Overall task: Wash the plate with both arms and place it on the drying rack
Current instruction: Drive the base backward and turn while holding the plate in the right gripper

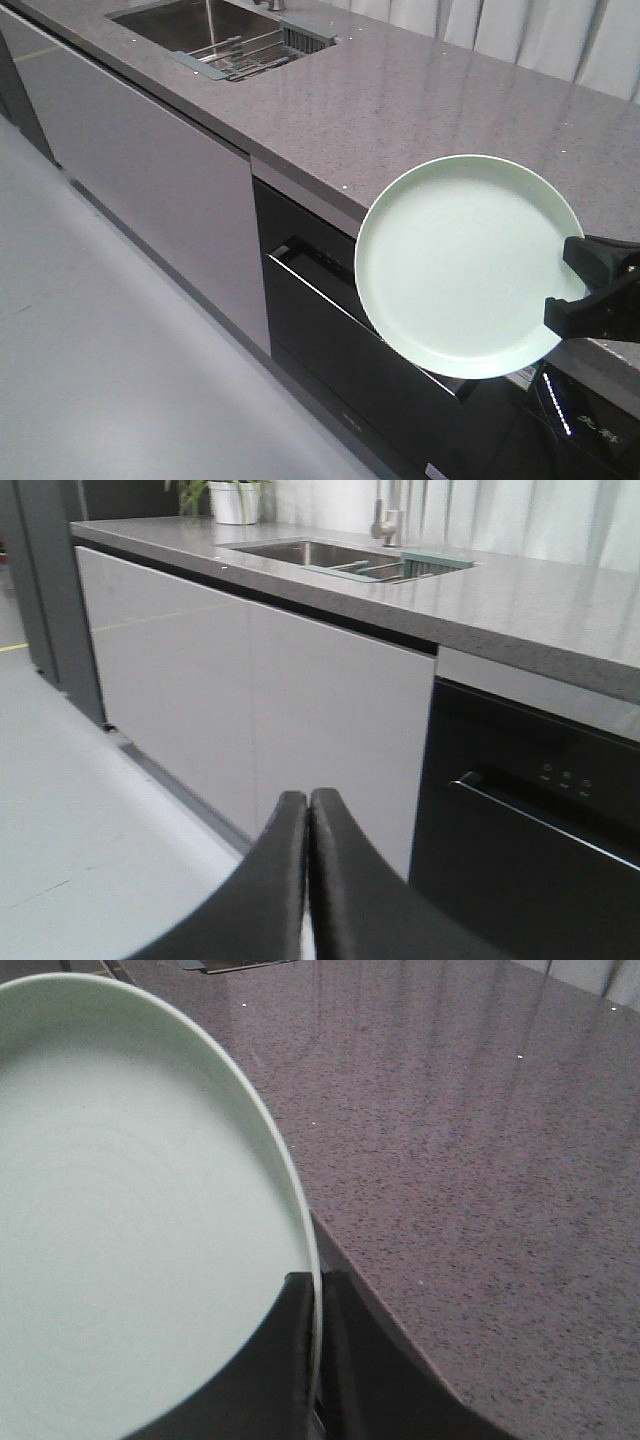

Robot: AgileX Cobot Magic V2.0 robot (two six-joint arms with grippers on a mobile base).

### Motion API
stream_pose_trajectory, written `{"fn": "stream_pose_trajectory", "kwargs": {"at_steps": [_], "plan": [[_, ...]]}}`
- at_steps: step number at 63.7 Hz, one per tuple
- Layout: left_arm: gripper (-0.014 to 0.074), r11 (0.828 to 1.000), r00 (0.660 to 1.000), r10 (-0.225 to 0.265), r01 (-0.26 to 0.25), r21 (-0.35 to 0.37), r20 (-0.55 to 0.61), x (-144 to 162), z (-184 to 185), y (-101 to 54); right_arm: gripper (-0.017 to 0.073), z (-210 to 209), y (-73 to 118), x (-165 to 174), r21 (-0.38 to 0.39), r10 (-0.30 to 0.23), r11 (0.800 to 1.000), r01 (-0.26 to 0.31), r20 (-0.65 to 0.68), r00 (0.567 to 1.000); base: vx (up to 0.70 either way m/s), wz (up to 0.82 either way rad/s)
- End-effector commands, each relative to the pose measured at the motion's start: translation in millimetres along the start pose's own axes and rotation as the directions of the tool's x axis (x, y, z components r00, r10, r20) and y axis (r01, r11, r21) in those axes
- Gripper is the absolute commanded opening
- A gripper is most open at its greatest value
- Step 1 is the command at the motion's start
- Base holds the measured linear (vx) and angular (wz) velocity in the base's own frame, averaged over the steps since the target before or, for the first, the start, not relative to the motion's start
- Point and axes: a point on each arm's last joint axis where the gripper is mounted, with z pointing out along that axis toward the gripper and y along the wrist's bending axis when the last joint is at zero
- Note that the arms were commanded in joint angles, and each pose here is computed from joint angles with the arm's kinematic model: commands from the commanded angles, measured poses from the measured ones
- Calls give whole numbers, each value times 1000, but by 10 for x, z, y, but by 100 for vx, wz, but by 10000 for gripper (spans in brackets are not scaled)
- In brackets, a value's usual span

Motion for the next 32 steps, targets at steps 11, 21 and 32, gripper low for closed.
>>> {"fn": "stream_pose_trajectory", "kwargs": {"at_steps": [11, 21, 32], "plan": [[-6, 1000, 998, -8, 7, 16, 70, -20, -3, -10, -6, -47, -12, -180, 11, -12, 1000, 11, 118, 993, -7, 34], [-6, 1000, 998, -8, 7, 16, 70, -20, -3, -10, -6, -47, -12, -180, 11, -12, 1000, 11, 118, 993, -8, 41], [-6, 1000, 998, -8, 7, 16, 70, -20, -3, -10, -6, -47, -12, -180, 11, -12, 1000, 11, 118, 993, -8, 43]]}}
